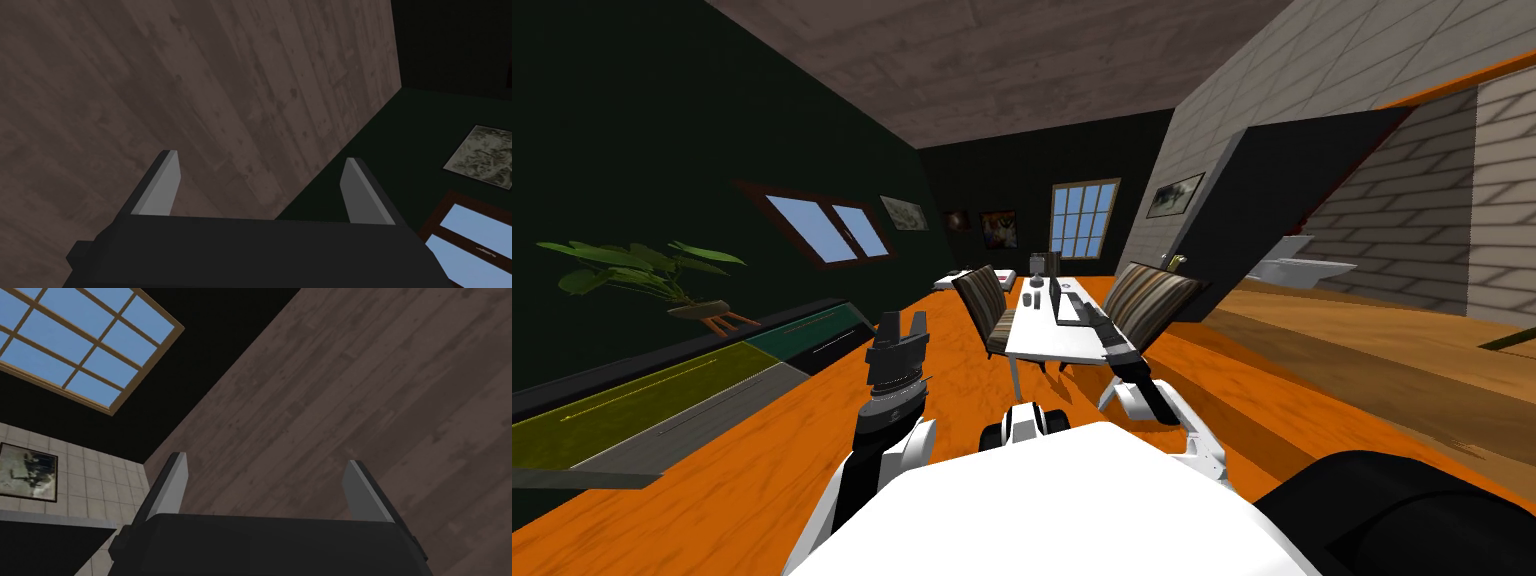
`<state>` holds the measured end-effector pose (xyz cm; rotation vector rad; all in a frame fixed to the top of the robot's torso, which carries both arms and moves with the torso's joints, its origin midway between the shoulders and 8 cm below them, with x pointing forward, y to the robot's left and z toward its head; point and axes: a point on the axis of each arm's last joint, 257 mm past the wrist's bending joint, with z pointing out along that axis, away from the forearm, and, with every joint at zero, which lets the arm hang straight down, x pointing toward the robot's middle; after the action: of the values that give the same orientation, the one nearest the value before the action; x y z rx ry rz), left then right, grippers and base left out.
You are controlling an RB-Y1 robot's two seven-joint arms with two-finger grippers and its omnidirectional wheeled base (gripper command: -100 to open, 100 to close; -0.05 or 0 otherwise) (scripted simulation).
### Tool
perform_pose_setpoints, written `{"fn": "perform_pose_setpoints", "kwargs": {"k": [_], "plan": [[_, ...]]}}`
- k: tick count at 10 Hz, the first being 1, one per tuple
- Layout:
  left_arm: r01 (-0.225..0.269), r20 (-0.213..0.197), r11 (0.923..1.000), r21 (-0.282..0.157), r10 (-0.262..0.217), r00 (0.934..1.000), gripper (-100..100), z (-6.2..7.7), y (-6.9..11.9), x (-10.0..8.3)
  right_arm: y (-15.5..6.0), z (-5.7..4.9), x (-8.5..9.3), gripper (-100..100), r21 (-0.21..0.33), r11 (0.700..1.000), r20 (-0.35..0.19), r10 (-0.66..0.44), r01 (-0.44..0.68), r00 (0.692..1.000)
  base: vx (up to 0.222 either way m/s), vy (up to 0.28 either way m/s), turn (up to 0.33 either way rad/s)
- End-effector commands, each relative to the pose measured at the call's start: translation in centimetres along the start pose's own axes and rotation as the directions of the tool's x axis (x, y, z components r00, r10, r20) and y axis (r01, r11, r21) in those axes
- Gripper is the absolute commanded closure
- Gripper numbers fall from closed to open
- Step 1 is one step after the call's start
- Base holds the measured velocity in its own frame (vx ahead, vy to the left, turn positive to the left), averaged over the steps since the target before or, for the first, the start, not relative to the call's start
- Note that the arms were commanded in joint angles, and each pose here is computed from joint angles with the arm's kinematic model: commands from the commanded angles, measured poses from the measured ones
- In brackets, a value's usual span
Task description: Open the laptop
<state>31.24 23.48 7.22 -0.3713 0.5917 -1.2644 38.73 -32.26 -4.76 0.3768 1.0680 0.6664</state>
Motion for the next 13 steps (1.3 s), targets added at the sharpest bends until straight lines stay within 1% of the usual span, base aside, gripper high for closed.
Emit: {"fn": "perform_pose_setpoints", "kwargs": {"k": [1, 3, 4, 6, 7, 9, 10, 12, 13], "plan": [[0.0, 0.0, 1.0, 0.0, 0.0, 1.0, 0, 0.0, 0.0, 0.0, -2.8, -0.1, 0.6, -100, 0.039, 0.987, -0.051, -0.155, 0.157, 0.987, 0.05, 0.1, 0.054], [0.0, 0.0, 1.0, 0.0, 0.0, 1.0, 0, 0.0, 0.0, 0.0, -5.1, -0.2, 0.9, -100, 0.063, 0.959, -0.095, -0.27, 0.276, 0.958, 0.055, 0.098, 0.055], [0.0, 0.0, 1.0, 0.0, 0.0, 1.0, 0, 0.0, 0.0, 0.0, -6.3, -0.2, 0.9, -100, 0.073, 0.939, -0.119, -0.327, 0.336, 0.938, 0.06, 0.092, 0.058], [0.0, 0.0, 1.0, 0.0, 0.0, 1.0, 0, 0.0, 0.0, 0.0, -8.9, -0.4, 0.9, -100, 0.087, 0.886, -0.171, -0.438, 0.456, 0.883, 0.063, 0.114, 0.051], [0.0, 0.0, 1.0, 0.0, 0.0, 1.0, 0, 0.0, 0.0, 0.0, -10.2, -0.6, 0.7, -100, 0.092, 0.852, -0.199, -0.491, 0.515, 0.848, 0.046, 0.122, 0.056], [0.0, 0.0, 1.0, 0.0, 0.0, 1.0, 0, 0.0, 0.0, 0.0, -13.1, -0.9, 0.3, -100, 0.096, 0.773, -0.258, -0.589, 0.627, 0.766, 0.039, 0.112, 0.048], [0.0, 0.0, 1.0, 0.0, 0.0, 1.0, 0, 0.0, 0.0, 0.0, -14.6, -1.1, -0.1, -100, 0.095, 0.727, -0.288, -0.634, 0.68, 0.718, 0.038, 0.112, 0.054], [0.0, 0.0, 1.0, 0.0, 0.0, 1.0, 0, 0.0, 0.0, 0.0, -17.5, -1.5, -1.1, -100, 0.086, 0.626, -0.347, -0.711, 0.775, 0.612, 0.045, 0.117, 0.048], [0.0, 0.0, 1.0, 0.0, 0.0, 1.0, 0, 0.0, 0.0, 0.0, -17.5, -1.5, -1.1, -100, 0.086, 0.626, -0.347, -0.711, 0.775, 0.612, 0.037, 0.078, 0.009]]}}
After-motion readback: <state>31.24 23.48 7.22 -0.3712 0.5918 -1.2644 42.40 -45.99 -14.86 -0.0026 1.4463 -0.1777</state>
